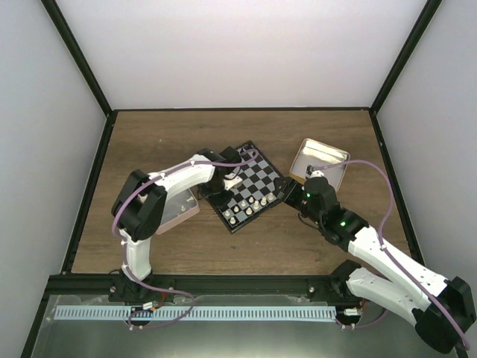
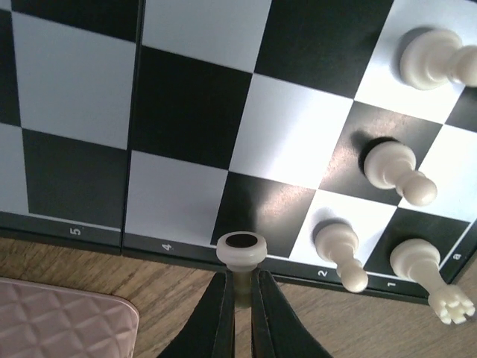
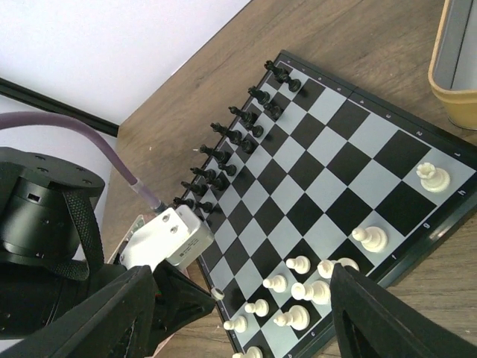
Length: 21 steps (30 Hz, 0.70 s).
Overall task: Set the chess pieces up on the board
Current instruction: Place the chess piece on the chessboard.
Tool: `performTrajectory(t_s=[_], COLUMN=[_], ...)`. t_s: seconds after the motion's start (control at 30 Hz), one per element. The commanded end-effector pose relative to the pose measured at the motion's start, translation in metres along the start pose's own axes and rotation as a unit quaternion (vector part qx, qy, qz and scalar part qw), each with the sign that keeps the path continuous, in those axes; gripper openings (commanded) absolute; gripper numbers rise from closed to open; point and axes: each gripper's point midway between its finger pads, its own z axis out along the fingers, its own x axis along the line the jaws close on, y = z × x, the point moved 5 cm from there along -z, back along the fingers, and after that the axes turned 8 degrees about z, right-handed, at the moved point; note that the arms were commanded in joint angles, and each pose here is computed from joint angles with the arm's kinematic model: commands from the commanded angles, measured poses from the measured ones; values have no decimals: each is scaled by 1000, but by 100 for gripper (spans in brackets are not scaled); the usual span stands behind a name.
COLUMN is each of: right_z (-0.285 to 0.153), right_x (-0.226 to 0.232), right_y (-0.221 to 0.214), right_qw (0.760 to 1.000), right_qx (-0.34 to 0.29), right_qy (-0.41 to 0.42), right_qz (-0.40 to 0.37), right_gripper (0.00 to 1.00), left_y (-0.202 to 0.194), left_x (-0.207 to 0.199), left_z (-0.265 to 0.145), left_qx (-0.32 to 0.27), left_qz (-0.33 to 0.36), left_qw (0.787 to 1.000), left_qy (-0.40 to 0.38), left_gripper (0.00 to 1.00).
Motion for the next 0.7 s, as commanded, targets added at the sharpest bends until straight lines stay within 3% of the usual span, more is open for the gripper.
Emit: performTrajectory(t_s=[0.0,0.4,0.67], right_z=[-3,-4,-6], right_x=[-2,-5,-6], right_y=[4,2,3], right_qw=[1000,1000,1000], right_qx=[-14,-14,-17], right_qy=[-5,-7,-8], right_qz=[4,8,10], right_gripper=[66,66,66], left_y=[5,22,36], left_x=[5,9,9], left_z=[-3,-4,-15], left_qx=[20,20,-23], left_qz=[-4,-3,-14], left_qw=[1000,999,999], left_qy=[23,29,29], left_gripper=[4,10,24])
